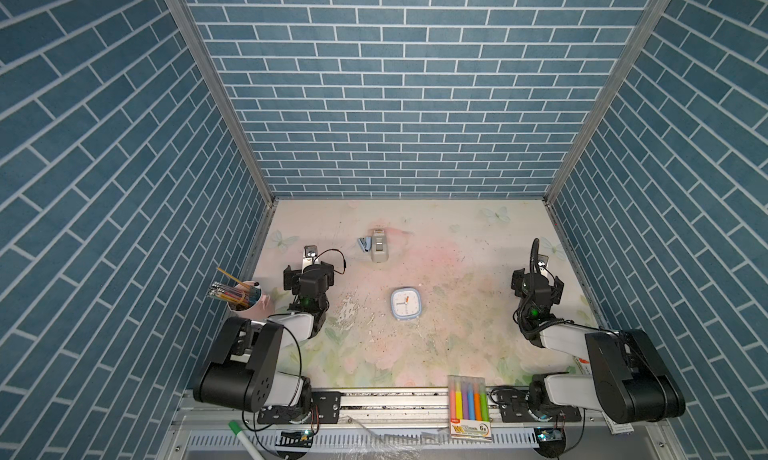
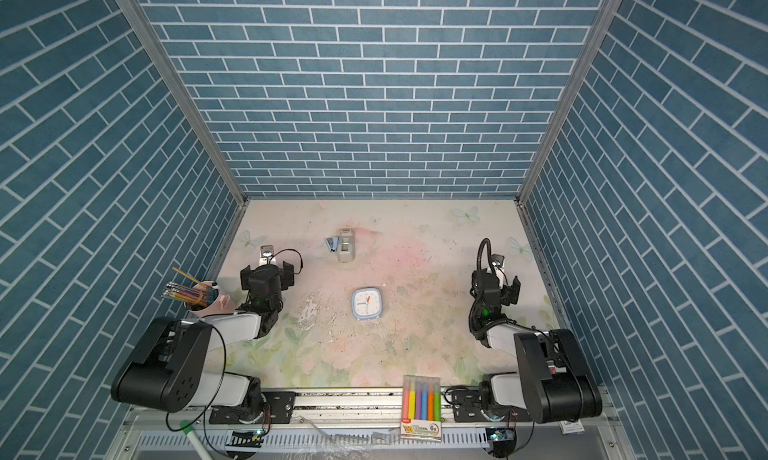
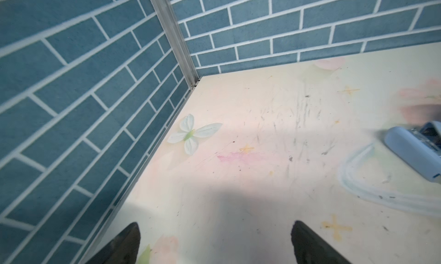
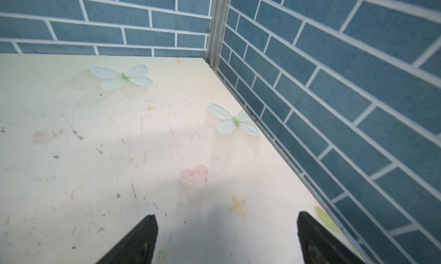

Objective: Insert the battery into the alarm
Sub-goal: Reset both arms

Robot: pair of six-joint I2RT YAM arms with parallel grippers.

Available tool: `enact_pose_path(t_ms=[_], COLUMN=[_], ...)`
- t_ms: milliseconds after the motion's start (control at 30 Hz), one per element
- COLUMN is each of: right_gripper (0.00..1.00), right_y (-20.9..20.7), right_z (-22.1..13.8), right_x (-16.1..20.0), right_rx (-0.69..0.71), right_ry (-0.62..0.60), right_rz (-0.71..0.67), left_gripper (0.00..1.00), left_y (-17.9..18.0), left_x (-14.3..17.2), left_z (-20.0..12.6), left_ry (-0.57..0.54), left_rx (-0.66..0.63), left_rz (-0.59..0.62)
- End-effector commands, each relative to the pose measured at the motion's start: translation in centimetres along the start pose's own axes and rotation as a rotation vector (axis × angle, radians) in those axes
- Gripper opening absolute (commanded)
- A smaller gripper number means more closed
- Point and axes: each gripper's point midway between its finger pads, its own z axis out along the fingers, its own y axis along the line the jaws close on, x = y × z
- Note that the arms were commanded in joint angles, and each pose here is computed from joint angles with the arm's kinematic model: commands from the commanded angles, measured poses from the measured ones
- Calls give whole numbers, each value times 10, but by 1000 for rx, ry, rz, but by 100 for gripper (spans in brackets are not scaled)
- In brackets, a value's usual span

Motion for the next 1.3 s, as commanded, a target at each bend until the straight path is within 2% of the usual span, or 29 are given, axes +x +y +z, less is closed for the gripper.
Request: enact_pose_path(t_ms=[0, 67, 100, 200, 233, 267, 1267], right_gripper=[89, 85, 87, 83, 95, 99, 99], right_y=[19, 29, 30, 29, 27, 24, 25], right_z=[12, 21, 24, 38, 40, 41, 42], right_x=[-18, -6, -7, -2, -1, -2, -1], right_rx=[-139, -196, -195, -197, -212, -206, -207], right_ry=[-89, -80, -74, 25, 31, 28, 38], right_rz=[53, 43, 38, 51, 72, 84, 78], left_gripper=[100, 100, 100, 100, 100, 100, 100], left_y=[-6, -15, -11, -8, -8, -8, -8], left_x=[-13, -10, -11, -7, -7, -7, -8], left_z=[5, 11, 13, 19, 19, 20, 19], left_ry=[-100, -56, -58, -19, -15, -20, -20], left_rx=[56, 111, 100, 131, 133, 133, 134], left_rz=[-34, -20, -32, -69, -71, -72, -68])
